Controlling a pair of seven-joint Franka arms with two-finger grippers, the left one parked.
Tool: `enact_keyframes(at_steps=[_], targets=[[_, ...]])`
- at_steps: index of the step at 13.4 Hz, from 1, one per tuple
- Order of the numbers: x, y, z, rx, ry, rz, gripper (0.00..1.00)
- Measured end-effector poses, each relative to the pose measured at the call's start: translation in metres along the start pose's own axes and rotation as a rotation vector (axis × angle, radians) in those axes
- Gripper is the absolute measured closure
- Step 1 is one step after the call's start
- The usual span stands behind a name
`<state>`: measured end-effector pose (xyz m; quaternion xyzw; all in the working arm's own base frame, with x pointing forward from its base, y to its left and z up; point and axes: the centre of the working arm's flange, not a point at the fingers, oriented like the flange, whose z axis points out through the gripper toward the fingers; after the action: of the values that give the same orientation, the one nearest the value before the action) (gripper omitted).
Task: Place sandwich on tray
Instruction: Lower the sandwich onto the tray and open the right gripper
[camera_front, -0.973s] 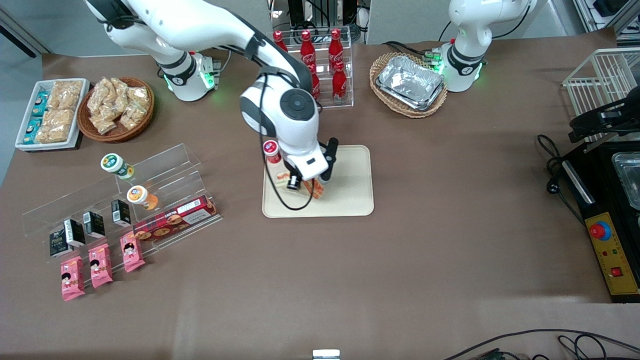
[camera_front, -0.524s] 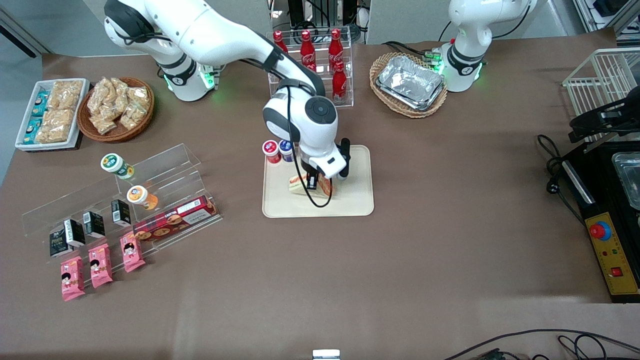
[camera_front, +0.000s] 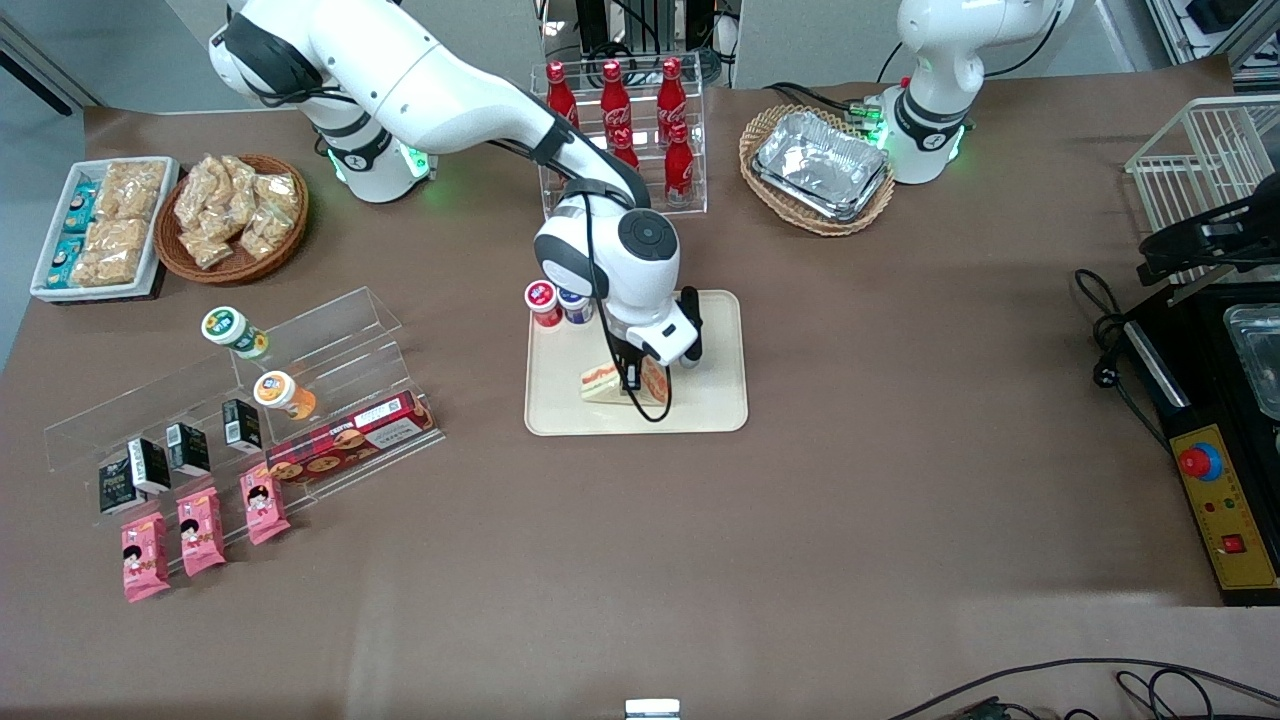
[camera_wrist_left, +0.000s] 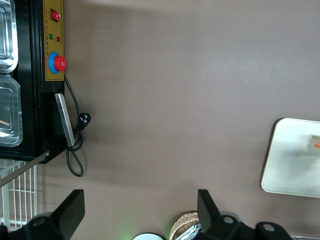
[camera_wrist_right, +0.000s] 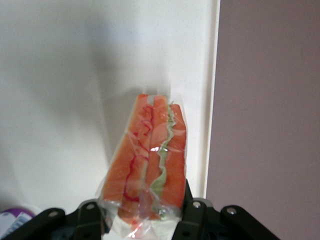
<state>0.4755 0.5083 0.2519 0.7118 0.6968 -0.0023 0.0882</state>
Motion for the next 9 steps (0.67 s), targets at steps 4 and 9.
enact_keyframes(at_steps=[4, 9], targets=[[0.003, 0.002, 0.007, -0.012, 0.028, -0.001, 0.46], [0.001, 0.003, 0.02, 0.001, 0.024, 0.014, 0.18]])
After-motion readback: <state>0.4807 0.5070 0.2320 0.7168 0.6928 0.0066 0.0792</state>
